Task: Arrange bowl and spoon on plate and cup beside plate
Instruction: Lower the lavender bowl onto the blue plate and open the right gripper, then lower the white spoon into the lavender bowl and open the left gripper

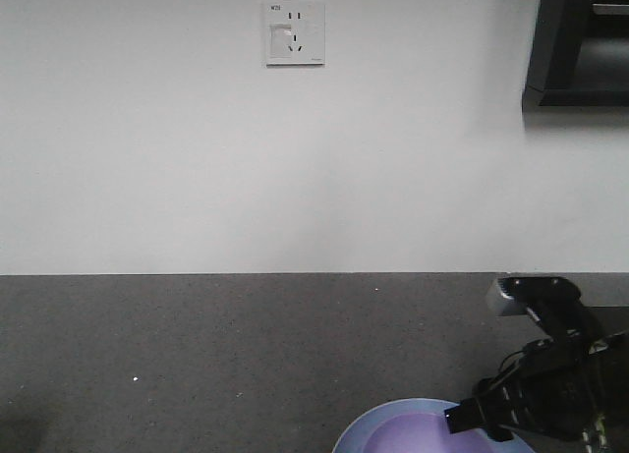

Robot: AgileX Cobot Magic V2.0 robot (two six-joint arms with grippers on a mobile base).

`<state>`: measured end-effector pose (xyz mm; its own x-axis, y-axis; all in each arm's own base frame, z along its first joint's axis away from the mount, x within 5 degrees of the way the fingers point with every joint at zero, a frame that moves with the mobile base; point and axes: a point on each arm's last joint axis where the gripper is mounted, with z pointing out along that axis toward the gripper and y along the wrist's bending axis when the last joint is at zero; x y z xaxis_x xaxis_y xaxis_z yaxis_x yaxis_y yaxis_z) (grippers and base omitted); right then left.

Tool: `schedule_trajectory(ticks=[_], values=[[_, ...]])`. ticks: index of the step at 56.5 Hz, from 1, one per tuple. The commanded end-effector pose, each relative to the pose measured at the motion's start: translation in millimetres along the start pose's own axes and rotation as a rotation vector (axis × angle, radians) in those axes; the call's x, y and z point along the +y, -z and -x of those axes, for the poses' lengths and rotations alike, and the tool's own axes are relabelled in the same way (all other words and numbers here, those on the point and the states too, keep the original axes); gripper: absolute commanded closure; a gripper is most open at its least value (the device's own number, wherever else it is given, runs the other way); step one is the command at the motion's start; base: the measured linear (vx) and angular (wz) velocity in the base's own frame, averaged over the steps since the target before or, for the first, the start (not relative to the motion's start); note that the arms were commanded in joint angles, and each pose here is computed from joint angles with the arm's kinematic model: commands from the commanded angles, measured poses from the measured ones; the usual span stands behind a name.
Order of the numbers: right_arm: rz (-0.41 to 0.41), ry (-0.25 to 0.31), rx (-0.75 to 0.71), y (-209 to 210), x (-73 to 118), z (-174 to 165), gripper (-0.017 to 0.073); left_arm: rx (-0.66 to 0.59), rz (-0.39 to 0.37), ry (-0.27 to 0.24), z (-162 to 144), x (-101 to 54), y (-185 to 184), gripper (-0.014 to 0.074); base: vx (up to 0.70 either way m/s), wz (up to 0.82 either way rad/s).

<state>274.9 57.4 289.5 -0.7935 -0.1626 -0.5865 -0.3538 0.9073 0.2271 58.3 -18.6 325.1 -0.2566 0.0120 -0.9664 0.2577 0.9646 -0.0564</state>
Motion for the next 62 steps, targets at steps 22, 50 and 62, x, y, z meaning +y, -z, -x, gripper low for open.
schedule_trajectory(ticks=[22, 50, 62], values=[[-0.289, 0.134, -0.277, 116, 21.4, -43, 0.0571, 0.121, -0.044, -0.015, 17, -3.8, -16, 0.0594, 0.00, 0.00], [-0.307, 0.148, -0.373, 120, 28.2, -108, 0.0571, 0.417, -0.626, 0.042, 83, -46.2, -137, 0.0594, 0.00, 0.00], [-0.307, 0.148, -0.375, 120, 28.2, -108, 0.0571, 0.475, -0.757, 0.045, 92, -72.6, -174, 0.0594, 0.00, 0.00]])
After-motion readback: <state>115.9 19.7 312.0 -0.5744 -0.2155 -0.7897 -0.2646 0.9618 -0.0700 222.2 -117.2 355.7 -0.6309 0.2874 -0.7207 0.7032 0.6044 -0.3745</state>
